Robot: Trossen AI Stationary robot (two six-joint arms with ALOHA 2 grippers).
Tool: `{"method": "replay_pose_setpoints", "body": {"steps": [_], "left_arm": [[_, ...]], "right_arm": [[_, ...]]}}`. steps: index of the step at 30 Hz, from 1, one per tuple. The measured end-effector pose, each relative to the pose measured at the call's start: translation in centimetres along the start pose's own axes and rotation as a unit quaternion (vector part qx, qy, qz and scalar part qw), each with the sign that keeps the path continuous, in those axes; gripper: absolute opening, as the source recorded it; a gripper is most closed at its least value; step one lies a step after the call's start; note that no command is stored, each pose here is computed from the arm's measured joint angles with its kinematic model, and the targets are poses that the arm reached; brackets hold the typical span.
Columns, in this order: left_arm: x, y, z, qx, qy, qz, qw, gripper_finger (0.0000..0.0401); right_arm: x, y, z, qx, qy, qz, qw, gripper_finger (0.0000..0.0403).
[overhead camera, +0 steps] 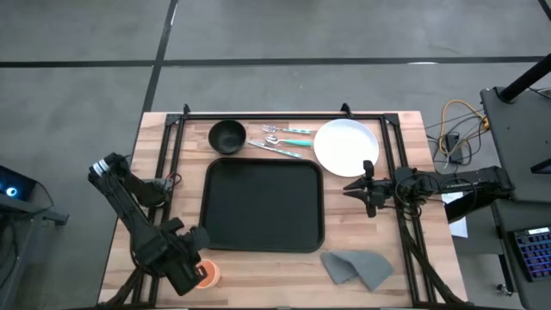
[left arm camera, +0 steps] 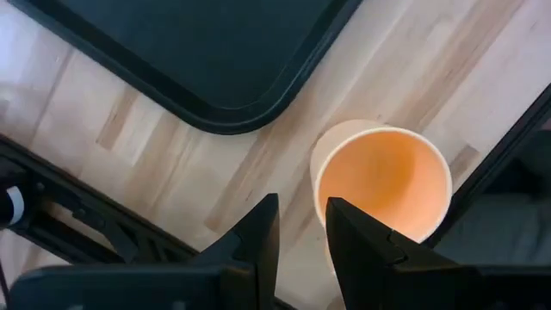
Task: Set up tray
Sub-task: Put the orange mug on the black serving tray
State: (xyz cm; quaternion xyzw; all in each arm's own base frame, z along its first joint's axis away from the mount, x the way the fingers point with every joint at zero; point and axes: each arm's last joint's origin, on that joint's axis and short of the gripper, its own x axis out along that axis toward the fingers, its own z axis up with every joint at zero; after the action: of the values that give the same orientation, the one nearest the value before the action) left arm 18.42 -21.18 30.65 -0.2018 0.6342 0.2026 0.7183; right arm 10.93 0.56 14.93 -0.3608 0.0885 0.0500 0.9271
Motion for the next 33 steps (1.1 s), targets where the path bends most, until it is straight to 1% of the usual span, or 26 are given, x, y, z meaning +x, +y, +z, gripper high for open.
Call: {"method": "replay_pose_setpoints", "body": {"steps": [4,8,17,22,28,33], "left_arm": [[0.5,-1.6,0.1,0.023,0.002,0.005,1.000,0.0079],[0.9,-2.2,0.2,0.030,0.003,0.012,0.999,0.0079],[2.4,-1.8,-0.1,0.052,0.009,0.041,0.998,0.0079],[3.2,-2.0,-0.1,0.056,0.009,0.032,0.998,0.0079],[3.9,-2.4,-0.1,0.063,0.004,0.005,0.998,0.0079],[4.8,-2.0,-0.3,0.065,0.008,0.022,0.998,0.0079]], "right_arm": [[0.0,0.0,0.0,0.000,0.000,0.000,1.000,0.0068],[0.0,0.0,0.0,0.000,0.000,0.000,1.000,0.0068],[0.0,0.0,0.0,0.000,0.000,0.000,1.000,0.0068],[0.0,0.0,0.0,0.000,0.000,0.000,1.000,0.0068],[0.0,0.0,0.0,0.000,0.000,0.000,1.000,0.0068],[0.0,0.0,0.0,0.000,0.000,0.000,1.000,0.0068]]}}
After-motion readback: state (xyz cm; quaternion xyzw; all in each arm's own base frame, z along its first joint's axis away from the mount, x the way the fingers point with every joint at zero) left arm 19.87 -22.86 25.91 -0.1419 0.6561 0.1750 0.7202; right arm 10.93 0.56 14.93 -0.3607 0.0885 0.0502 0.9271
